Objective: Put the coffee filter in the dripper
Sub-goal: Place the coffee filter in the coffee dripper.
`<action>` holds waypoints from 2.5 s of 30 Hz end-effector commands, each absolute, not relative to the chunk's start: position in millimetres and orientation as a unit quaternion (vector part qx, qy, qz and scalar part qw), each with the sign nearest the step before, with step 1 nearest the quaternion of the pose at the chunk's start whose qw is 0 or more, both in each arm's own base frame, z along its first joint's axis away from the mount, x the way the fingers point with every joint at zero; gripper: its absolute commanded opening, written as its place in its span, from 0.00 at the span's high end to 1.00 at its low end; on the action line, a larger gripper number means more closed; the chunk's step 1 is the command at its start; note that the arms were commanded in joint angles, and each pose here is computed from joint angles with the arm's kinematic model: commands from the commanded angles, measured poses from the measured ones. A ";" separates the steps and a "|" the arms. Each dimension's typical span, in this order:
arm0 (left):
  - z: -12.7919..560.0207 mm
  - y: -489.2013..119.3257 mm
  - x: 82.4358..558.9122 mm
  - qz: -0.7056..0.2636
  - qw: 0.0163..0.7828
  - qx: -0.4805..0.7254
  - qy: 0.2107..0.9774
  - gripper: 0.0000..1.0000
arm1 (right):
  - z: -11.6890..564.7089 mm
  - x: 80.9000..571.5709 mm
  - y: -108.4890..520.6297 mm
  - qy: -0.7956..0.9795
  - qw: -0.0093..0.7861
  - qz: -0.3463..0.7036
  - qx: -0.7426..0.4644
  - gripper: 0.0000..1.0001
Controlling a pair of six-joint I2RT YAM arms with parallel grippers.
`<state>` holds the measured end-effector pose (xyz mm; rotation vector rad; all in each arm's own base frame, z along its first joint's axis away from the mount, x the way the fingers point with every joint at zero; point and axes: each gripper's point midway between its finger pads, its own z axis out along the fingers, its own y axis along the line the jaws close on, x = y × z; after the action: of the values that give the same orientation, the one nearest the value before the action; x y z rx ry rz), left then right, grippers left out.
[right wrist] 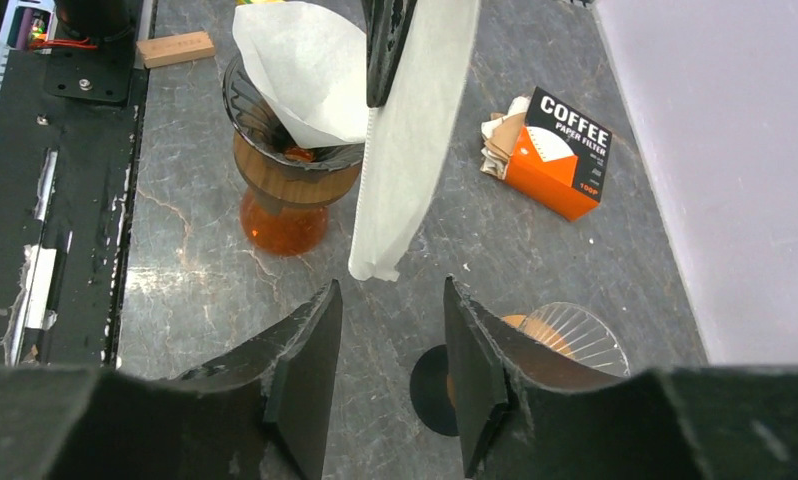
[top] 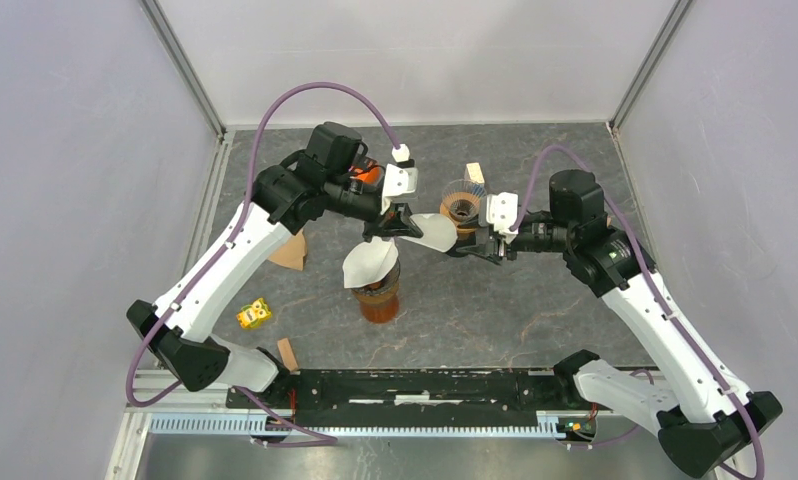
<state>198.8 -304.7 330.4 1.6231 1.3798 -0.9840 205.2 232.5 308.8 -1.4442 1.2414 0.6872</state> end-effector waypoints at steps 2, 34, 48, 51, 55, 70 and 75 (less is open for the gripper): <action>346.4 -303.3 183.4 -0.405 0.400 0.653 0.499 0.98 | 305.6 202.4 233.0 0.512 0.526 0.293 -0.613 0.56; 335.4 -315.2 210.4 -0.392 0.416 0.621 0.536 0.98 | 307.6 186.2 233.9 0.482 0.520 0.312 -0.632 0.85; 329.5 -316.7 218.4 -0.384 0.418 0.612 0.550 0.98 | 310.3 192.3 231.9 0.492 0.529 0.297 -0.624 0.84; 328.2 -316.4 220.4 -0.380 0.419 0.612 0.553 0.98 | 311.8 195.5 229.3 0.497 0.535 0.285 -0.620 0.83; 327.6 -316.2 221.0 -0.378 0.419 0.611 0.555 0.98 | 311.3 197.2 227.6 0.502 0.537 0.278 -0.619 0.82; 324.5 -318.7 224.3 -0.379 0.418 0.607 0.559 0.98 | 304.4 192.8 231.9 0.497 0.526 0.299 -0.622 0.81; 323.3 -319.8 225.2 -0.381 0.416 0.606 0.560 0.98 | 306.0 190.9 232.5 0.492 0.527 0.303 -0.623 0.81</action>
<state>222.6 -315.4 320.9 1.5490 1.4032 -0.9335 192.4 230.5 298.6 -1.4922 1.2190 0.7163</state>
